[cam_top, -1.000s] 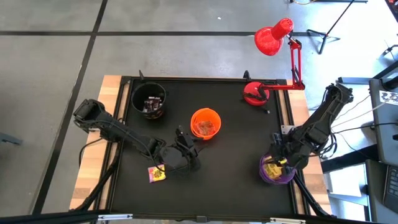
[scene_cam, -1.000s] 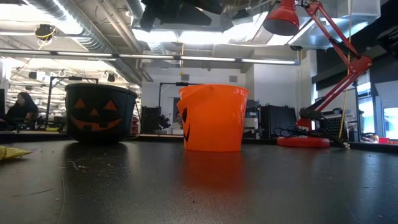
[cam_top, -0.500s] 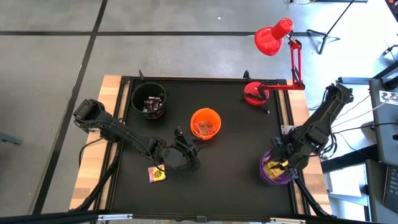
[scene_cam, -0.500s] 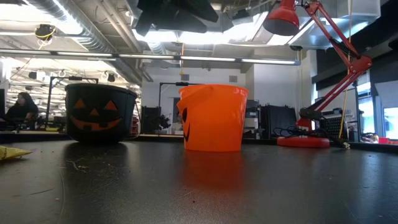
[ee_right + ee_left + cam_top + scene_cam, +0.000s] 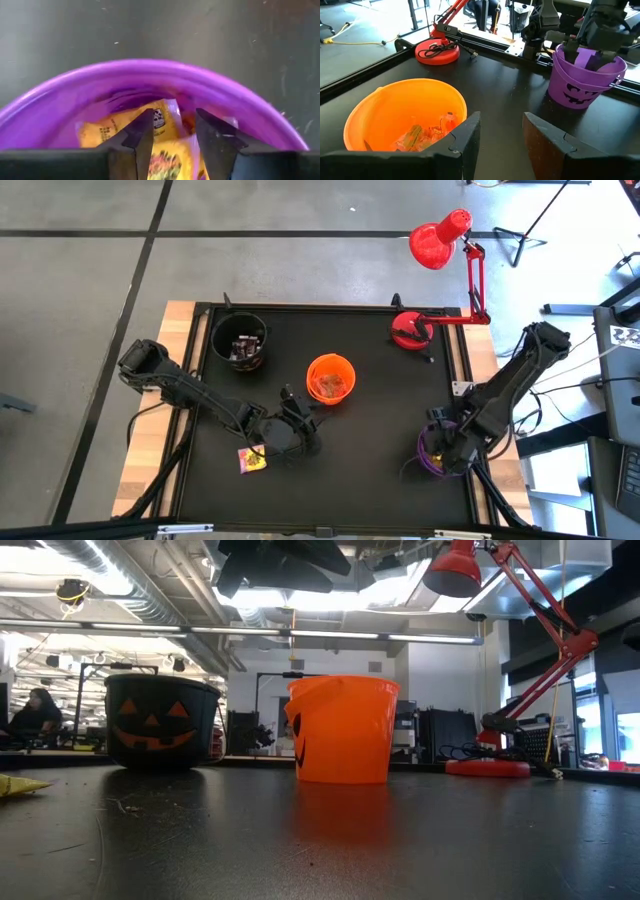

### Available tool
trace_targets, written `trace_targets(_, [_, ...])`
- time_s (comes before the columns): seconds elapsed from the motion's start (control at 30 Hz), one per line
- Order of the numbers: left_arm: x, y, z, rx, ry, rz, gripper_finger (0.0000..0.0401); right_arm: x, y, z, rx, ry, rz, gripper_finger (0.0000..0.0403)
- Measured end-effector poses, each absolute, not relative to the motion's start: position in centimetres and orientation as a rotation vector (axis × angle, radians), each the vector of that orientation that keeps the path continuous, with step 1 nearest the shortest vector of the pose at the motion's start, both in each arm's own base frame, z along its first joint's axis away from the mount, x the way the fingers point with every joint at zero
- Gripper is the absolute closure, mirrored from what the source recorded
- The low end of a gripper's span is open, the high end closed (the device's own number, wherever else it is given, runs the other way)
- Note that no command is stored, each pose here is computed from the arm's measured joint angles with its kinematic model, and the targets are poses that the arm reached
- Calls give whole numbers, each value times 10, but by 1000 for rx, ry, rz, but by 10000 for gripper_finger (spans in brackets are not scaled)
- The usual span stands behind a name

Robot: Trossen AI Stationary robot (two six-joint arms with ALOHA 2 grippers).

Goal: Sort candy
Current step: Adjust the purple bucket, then put the yellow candy into the purple bucket

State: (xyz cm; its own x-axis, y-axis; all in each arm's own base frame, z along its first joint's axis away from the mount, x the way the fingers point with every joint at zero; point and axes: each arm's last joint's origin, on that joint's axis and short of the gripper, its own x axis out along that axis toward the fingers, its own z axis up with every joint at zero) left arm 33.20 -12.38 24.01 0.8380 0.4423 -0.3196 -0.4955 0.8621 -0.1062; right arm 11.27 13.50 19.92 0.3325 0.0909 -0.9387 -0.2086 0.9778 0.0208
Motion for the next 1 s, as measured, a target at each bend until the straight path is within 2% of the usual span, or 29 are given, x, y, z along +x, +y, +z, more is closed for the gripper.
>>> trace_targets(0.27, [332, -124, 240, -185, 294, 498, 264, 122, 138, 196, -195, 1123, 170, 260])
trace_targets(0.77, [332, -124, 240, -186, 294, 499, 264, 164, 103, 200, -157, 1034, 0, 260])
trace_targets(1.0, [332, -124, 240, -184, 297, 500, 264, 170, 97, 207, -104, 1107, 113, 260])
